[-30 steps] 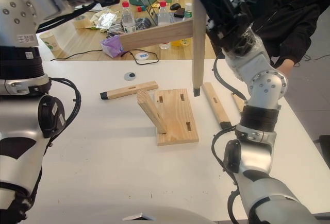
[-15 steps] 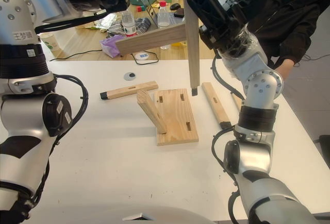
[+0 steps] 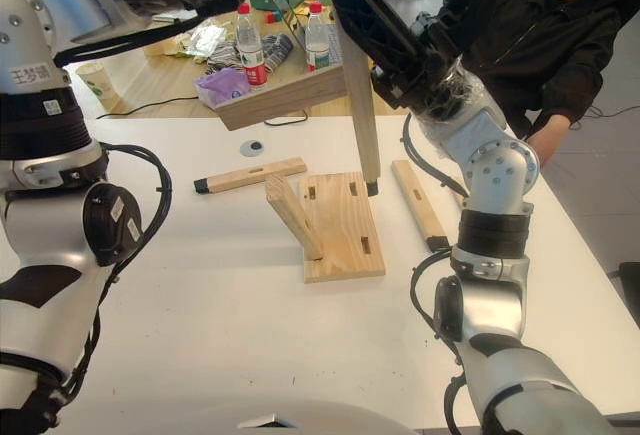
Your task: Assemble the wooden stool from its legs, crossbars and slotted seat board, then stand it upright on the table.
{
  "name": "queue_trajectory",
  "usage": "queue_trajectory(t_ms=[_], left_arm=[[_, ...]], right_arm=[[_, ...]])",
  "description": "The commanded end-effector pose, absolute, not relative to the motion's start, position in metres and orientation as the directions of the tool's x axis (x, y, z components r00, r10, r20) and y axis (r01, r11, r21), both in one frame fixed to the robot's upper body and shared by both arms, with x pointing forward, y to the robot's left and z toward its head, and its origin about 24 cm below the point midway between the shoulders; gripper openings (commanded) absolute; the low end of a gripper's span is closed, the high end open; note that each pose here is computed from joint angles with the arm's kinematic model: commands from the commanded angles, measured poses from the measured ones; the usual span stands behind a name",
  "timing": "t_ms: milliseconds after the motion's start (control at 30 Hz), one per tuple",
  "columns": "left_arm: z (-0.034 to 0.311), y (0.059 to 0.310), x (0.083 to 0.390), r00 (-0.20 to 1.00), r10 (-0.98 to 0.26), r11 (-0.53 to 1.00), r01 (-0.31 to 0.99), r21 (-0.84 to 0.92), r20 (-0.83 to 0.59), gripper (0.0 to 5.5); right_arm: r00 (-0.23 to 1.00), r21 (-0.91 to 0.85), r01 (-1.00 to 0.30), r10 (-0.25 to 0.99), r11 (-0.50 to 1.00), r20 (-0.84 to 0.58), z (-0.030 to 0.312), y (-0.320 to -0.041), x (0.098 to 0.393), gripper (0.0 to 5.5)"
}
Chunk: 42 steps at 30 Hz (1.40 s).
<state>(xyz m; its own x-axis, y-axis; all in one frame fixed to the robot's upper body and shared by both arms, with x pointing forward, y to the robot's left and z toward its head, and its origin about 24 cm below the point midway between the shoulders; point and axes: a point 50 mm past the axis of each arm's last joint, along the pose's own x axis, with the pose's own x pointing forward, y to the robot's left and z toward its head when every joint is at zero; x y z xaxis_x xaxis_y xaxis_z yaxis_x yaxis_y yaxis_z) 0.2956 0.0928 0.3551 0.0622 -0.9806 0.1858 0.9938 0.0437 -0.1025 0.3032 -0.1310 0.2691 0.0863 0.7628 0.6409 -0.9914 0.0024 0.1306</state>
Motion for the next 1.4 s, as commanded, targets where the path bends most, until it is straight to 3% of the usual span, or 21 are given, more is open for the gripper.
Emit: queue_trajectory(t_ms=[33, 200, 400, 733, 1000, 1400], left_arm=[[0.352, 0.087, 0.291, 0.037, -0.981, 0.016, 0.994, -0.109, 0.188, 3.35], [0.356, 0.088, 0.291, 0.052, -0.973, 0.025, 0.993, -0.118, 0.226, 2.99], [0.358, 0.087, 0.291, 0.049, -0.967, 0.018, 0.992, -0.127, 0.249, 2.03], [0.356, 0.087, 0.294, 0.073, -0.975, 0.047, 0.991, -0.127, 0.209, 2.03], [0.354, 0.089, 0.292, 0.101, -0.979, 0.088, 0.993, -0.083, 0.177, 2.03], [0.329, 0.086, 0.326, 0.128, -0.992, 0.127, 0.990, 0.054, -0.010, 2.03]], right_arm=[[0.089, 0.125, -0.992, 0.767, 0.011, 0.635, 0.272, -0.129, 0.303, 2.06], [0.090, 0.125, -0.992, 0.768, 0.013, 0.634, 0.270, -0.129, 0.303, 2.06], [0.092, 0.129, -0.992, 0.773, 0.014, 0.628, 0.268, -0.130, 0.303, 2.06], [0.085, 0.102, -0.994, 0.829, 0.034, 0.552, 0.266, -0.126, 0.301, 2.06], [0.104, 0.089, -0.994, 0.850, 0.067, 0.517, 0.267, -0.127, 0.304, 3.38], [-0.009, 0.069, -0.997, 0.942, -0.034, 0.335, 0.273, -0.135, 0.303, 3.38]])
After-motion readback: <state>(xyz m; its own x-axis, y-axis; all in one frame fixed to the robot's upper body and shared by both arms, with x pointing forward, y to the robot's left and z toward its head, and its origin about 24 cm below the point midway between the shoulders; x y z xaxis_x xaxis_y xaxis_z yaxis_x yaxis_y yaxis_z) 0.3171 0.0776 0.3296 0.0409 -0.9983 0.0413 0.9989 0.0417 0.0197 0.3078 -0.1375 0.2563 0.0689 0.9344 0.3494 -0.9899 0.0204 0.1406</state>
